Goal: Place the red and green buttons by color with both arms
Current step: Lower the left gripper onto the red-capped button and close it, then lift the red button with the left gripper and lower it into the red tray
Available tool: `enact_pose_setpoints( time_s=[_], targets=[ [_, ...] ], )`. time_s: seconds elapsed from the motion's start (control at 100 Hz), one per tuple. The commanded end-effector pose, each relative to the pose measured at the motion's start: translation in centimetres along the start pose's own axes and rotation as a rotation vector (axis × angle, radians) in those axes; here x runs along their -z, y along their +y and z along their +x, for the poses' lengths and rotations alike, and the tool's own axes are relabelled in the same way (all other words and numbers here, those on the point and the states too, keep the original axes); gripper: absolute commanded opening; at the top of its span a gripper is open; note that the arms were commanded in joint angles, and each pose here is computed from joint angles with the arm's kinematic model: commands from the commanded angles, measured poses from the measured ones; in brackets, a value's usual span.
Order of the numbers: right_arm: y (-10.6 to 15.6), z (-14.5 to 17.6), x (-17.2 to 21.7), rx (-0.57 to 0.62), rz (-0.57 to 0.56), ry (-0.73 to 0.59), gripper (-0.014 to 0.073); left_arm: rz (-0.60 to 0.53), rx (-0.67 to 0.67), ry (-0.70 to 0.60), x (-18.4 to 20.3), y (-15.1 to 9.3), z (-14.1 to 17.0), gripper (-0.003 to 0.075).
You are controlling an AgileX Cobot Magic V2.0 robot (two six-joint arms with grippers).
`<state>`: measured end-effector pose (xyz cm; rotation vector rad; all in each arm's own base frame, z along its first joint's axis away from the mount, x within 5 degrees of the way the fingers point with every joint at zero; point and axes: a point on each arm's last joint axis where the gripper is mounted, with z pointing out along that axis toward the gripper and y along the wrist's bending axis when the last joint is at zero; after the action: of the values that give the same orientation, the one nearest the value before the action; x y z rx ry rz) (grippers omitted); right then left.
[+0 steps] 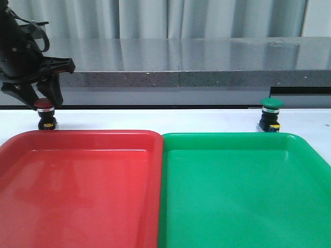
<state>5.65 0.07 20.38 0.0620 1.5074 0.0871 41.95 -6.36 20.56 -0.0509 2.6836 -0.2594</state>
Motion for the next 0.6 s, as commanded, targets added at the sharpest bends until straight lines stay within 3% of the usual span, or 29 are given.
enact_pose_setpoints(
  time_s=[0.0, 0.17, 0.4, 0.59],
  targets=[
    [0.1, -1.5, 0.3, 0.007, -0.007, -0.119, -0.0064, 0.027, 0.013, -0.118, 2.7, -0.6, -1.7, 0.0188],
    [0.1, -1.5, 0.3, 0.007, -0.007, -0.119, -0.0064, 0.033, 0.008, -0.124, 3.4, -0.9, -2.3, 0.0132],
    [0.1, -1.5, 0.3, 0.007, -0.007, -0.119, -0.0064, 0.061, -0.02, -0.154, 7.8, -2.2, -4.5, 0.0119],
    [0.1, -1.5, 0.3, 0.007, -0.007, -0.119, -0.0064, 0.073, -0.035, -0.148, 10.2, -2.8, -4.1, 0.0114]
  ],
)
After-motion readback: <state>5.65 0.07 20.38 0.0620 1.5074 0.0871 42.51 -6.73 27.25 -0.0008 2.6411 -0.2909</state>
